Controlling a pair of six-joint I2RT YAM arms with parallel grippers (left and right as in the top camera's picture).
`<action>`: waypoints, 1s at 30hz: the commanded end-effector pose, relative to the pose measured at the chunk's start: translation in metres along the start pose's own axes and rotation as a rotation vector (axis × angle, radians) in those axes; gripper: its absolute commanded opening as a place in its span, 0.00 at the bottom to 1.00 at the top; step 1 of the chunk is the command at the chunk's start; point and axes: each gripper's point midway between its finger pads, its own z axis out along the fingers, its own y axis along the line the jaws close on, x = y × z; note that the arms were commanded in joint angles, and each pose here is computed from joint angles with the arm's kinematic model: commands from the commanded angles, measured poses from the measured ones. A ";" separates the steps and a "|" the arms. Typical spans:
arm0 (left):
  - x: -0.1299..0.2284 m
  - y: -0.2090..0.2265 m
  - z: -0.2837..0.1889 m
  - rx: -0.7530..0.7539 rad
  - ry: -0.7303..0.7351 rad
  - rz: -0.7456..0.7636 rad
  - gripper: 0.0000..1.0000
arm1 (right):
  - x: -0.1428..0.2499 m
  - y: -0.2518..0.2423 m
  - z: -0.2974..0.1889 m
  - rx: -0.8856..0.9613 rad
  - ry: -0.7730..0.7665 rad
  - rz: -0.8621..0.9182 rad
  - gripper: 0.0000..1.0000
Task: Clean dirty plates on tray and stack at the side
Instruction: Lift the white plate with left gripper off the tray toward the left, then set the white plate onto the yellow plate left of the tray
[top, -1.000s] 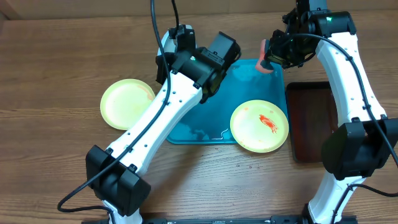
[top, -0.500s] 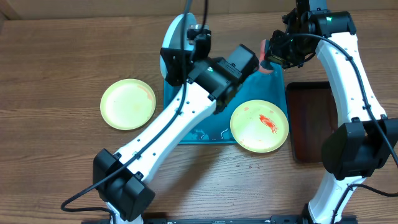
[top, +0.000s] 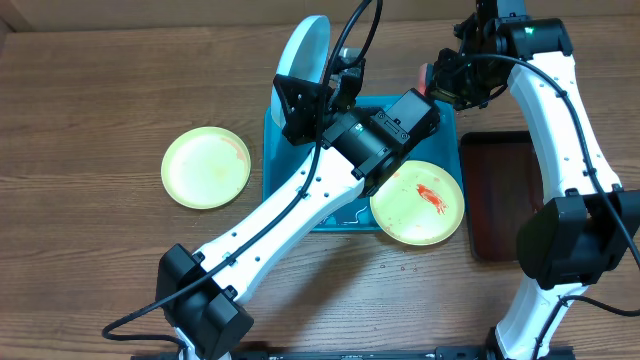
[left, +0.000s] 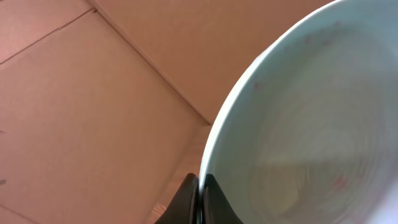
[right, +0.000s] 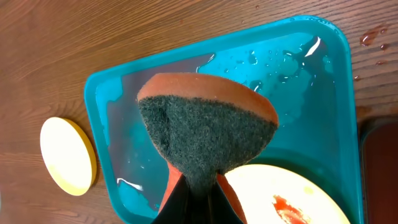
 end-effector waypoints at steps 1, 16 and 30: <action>-0.002 0.004 0.001 -0.029 -0.019 -0.035 0.04 | -0.001 0.002 -0.003 0.000 -0.011 -0.023 0.04; 0.108 -0.053 0.040 0.406 0.658 -0.116 0.04 | -0.001 0.002 -0.003 0.000 -0.011 -0.030 0.04; 0.200 -0.007 0.132 0.694 1.150 -0.295 0.05 | -0.001 0.002 -0.003 0.000 -0.012 -0.033 0.04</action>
